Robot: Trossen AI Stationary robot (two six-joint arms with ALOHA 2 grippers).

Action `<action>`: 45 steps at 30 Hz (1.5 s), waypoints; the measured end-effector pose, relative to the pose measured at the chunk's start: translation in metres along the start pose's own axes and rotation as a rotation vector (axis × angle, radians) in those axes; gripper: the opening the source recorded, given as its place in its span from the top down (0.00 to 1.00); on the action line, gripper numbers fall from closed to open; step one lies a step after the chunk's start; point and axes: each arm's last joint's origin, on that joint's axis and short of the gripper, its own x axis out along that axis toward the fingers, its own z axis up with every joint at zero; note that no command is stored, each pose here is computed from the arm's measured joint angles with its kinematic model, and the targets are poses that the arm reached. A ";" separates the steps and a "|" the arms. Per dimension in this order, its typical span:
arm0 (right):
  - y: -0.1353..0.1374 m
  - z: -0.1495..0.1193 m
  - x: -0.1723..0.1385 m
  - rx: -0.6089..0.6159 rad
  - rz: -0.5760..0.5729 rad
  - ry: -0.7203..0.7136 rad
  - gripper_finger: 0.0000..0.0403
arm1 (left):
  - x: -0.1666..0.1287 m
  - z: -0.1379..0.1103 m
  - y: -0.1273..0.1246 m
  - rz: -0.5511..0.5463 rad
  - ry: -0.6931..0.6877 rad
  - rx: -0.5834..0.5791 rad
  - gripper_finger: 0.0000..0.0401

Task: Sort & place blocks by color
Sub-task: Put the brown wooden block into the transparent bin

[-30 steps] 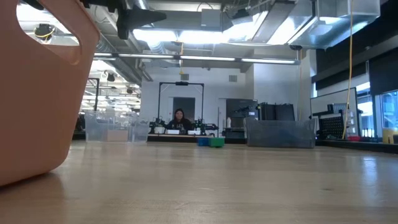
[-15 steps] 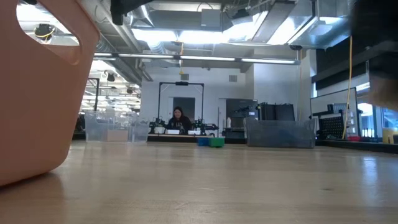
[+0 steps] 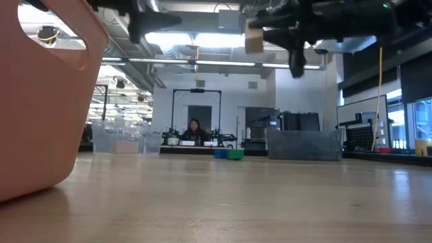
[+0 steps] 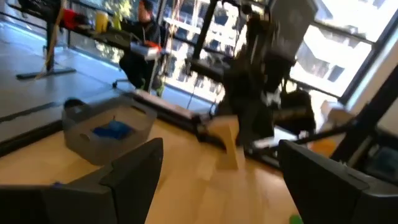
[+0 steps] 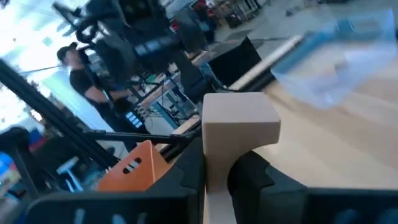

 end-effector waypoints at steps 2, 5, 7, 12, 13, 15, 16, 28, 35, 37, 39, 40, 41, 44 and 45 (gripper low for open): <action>0.004 0.009 0.006 -0.045 0.029 -0.003 0.89 | 0.008 -0.010 -0.001 -0.015 0.026 0.003 0.23; 0.011 0.020 0.012 -0.112 0.088 -0.003 0.89 | 0.022 -0.026 -0.001 -0.058 0.063 0.001 0.23; 0.014 0.023 0.014 -0.142 0.107 -0.001 0.89 | 0.029 -0.032 -0.003 -0.106 0.044 -0.028 0.23; 0.017 0.028 0.016 -0.152 0.122 -0.012 0.89 | 0.043 -0.047 -0.006 -0.165 -0.018 -0.065 0.23; 0.018 0.028 0.016 -0.156 0.134 -0.010 0.89 | 0.045 -0.048 -0.006 -0.167 -0.026 -0.069 0.23; 0.019 0.029 0.018 -0.156 0.142 -0.009 0.89 | 0.053 -0.051 -0.008 -0.173 -0.019 -0.066 0.23; 0.020 0.029 0.019 -0.157 0.141 -0.006 0.89 | 0.058 -0.052 -0.010 -0.192 -0.010 -0.064 0.23; 0.024 0.026 0.031 -0.171 0.204 0.042 0.89 | 0.108 -0.046 -0.022 -0.242 0.142 0.009 0.23; 0.023 0.023 0.031 -0.179 0.193 0.070 0.89 | 0.107 -0.043 -0.025 -0.260 0.163 -0.073 0.43; 0.022 0.022 0.031 -0.181 0.202 0.098 0.89 | 0.107 -0.043 -0.024 -0.265 0.178 -0.091 0.55; 0.023 0.022 0.031 -0.178 0.205 0.096 0.89 | 0.107 -0.041 -0.021 -0.278 0.180 -0.091 0.69; 0.023 0.023 0.031 -0.176 0.210 0.093 0.89 | 0.108 -0.039 -0.020 -0.281 0.178 -0.091 0.72; 0.024 0.023 0.031 -0.175 0.217 0.092 0.89 | 0.108 -0.039 -0.018 -0.286 0.182 -0.091 0.72; 0.024 0.024 0.031 -0.149 0.221 0.079 0.87 | 0.110 -0.037 -0.014 -0.299 0.184 -0.097 0.72; 0.024 0.024 0.031 -0.131 0.224 0.079 0.83 | 0.110 -0.036 -0.014 -0.304 0.182 -0.099 0.72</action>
